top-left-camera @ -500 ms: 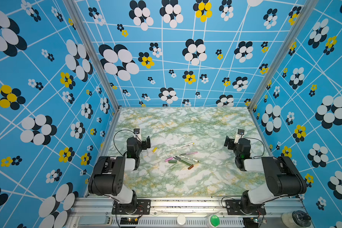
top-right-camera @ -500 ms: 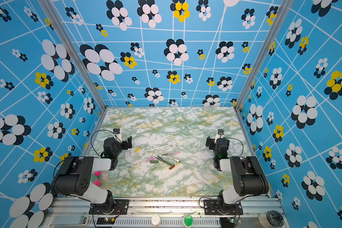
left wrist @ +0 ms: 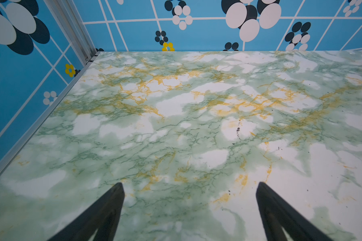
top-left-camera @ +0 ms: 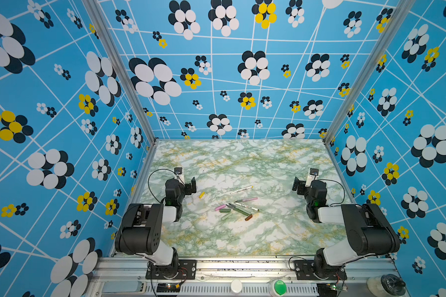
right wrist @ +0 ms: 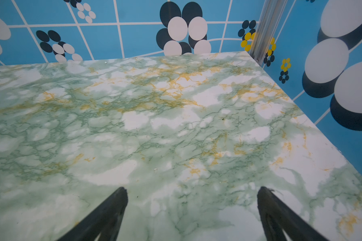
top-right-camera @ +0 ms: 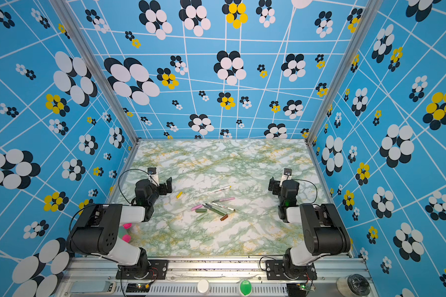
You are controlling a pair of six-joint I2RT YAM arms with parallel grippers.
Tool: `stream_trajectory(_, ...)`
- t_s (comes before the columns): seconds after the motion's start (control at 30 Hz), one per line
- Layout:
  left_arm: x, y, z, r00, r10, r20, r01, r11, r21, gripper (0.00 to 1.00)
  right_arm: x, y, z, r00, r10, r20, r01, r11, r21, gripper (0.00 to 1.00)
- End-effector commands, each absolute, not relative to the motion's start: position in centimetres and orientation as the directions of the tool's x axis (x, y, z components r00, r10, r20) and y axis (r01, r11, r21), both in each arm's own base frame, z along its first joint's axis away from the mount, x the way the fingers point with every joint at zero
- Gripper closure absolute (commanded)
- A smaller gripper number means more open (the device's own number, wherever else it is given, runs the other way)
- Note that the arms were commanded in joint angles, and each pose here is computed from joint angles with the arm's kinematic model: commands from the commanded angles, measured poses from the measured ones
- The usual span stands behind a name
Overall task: Insert pens into pen caps
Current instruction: Pick up a pen at the center of the table.
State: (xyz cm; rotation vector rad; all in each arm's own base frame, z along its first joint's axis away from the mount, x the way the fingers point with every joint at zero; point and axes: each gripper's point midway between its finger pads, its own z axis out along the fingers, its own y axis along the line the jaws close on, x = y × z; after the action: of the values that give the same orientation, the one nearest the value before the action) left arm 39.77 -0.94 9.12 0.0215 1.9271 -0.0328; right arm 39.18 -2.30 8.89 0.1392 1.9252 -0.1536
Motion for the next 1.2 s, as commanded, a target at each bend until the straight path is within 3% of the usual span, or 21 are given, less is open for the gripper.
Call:
stream_trajectory(0.0, 39.8, -1.0, 9.5, -0.331, 0.012, -0.943, 0.033, 0.999, 0.001, 0.01, 39.4, -2.5, 9.4, -0.332, 0.031, -0.943, 0.18, 0.983, -0.031, 0.01)
stream_trajectory(0.7, 39.9, -0.9, 9.8, -0.324, 0.01, -0.946, 0.031, 1.0, 0.0, 0.01, 39.4, -2.6, 9.5, -0.33, 0.032, -0.943, 0.182, 0.983, -0.03, 0.01)
stream_trajectory(0.77, 40.0, -0.8, 10.6, -0.359, 0.007, -0.933, 0.021, 1.0, 0.0, 0.01, 39.6, -2.9, 10.5, -0.318, 0.04, -0.947, 0.201, 0.979, -0.026, 0.01)
stream_trajectory(0.87, 40.4, -1.1, 13.5, -0.407, 0.003, -0.913, 0.026, 1.0, -0.008, 0.01, 40.2, -2.8, 13.7, -0.406, 0.048, -0.912, 0.198, 0.98, -0.037, 0.01)
stream_trajectory(1.03, 39.6, 0.4, 18.5, -0.402, -0.356, -0.843, -0.167, 0.934, -0.315, 0.01, 39.8, -3.0, 19.5, -0.354, 0.384, -0.853, 0.354, 0.899, 0.258, 0.01)
stream_trajectory(1.17, 39.1, -0.3, 20.8, -0.372, -0.504, -0.779, -0.061, 0.851, -0.521, 0.01, 39.7, 0.2, 21.8, -0.347, 0.419, -0.839, 0.18, 0.908, 0.378, 0.01)
